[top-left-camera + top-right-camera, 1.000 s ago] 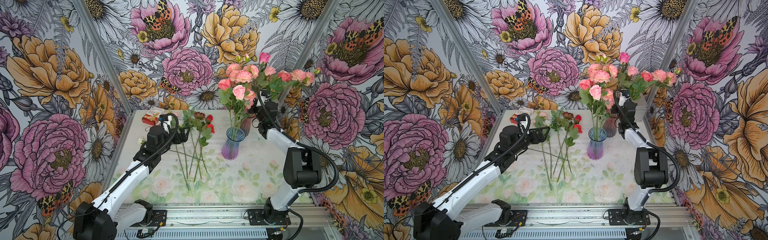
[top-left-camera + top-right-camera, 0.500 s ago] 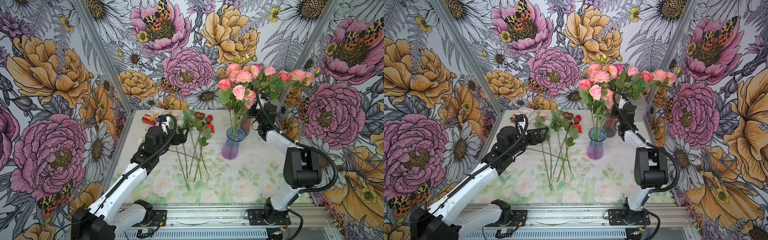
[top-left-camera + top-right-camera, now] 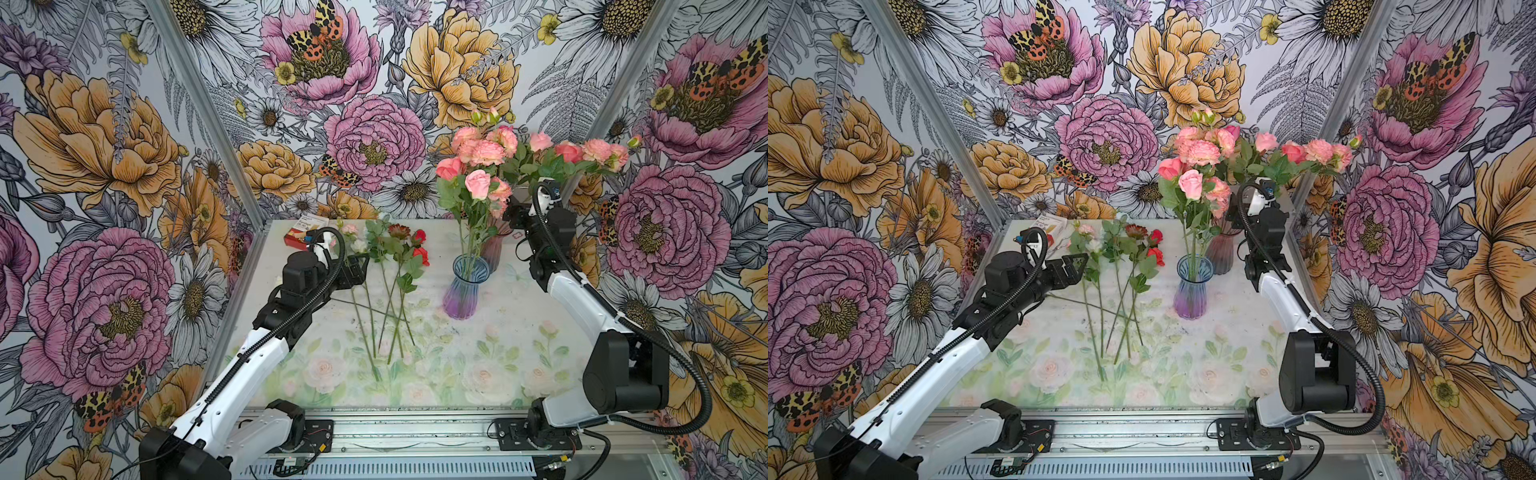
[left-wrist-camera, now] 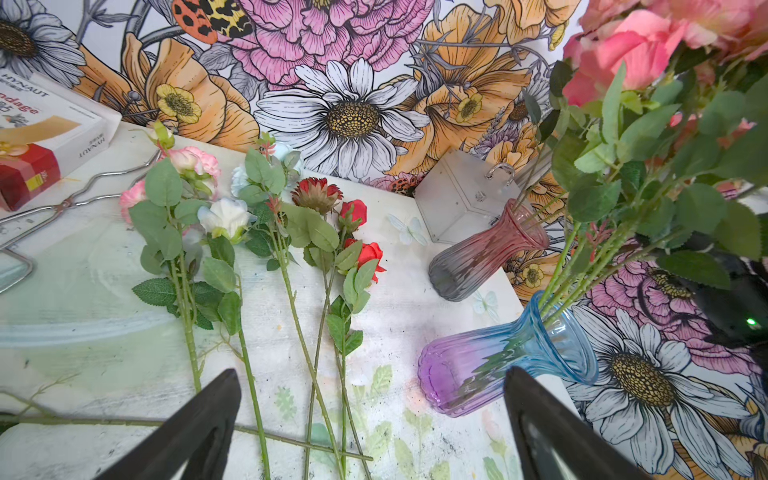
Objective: Place the pink flowers into the vase
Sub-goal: Place the flower in the vase.
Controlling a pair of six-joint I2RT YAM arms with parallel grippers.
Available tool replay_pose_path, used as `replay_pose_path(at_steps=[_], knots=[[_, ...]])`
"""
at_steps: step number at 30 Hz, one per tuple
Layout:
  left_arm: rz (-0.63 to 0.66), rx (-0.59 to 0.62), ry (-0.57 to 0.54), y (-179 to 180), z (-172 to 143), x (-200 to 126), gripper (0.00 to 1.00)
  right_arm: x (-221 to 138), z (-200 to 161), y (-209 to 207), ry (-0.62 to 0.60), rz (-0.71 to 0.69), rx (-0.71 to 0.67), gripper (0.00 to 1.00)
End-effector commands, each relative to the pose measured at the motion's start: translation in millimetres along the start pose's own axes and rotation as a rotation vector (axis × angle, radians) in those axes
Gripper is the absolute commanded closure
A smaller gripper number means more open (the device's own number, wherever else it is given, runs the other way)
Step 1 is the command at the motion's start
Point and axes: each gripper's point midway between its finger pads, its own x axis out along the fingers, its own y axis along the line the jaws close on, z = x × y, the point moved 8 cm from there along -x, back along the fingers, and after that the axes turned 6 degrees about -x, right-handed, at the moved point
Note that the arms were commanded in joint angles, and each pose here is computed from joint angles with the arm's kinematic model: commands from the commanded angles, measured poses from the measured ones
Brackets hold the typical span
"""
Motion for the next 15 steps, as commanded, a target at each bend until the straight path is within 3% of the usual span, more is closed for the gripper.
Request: replay_pose_path(at_steps=[1, 3, 7, 15], knots=[[0.062, -0.055, -0.021, 7, 13, -12, 0.02, -26, 14, -7, -0.018, -0.059, 0.031, 0.07], [0.091, -0.085, -0.008, 15, 15, -13, 0.01, -48, 28, -8, -0.052, -0.068, 0.063, 0.01], [0.176, -0.17, 0.043, 40, 18, -10, 0.02, -87, 63, 5, -0.104, -0.029, 0.049, 0.01], [0.337, -0.315, 0.226, 84, -7, 18, 0.02, -126, 129, 66, -0.202, 0.236, -0.004, 0.01]])
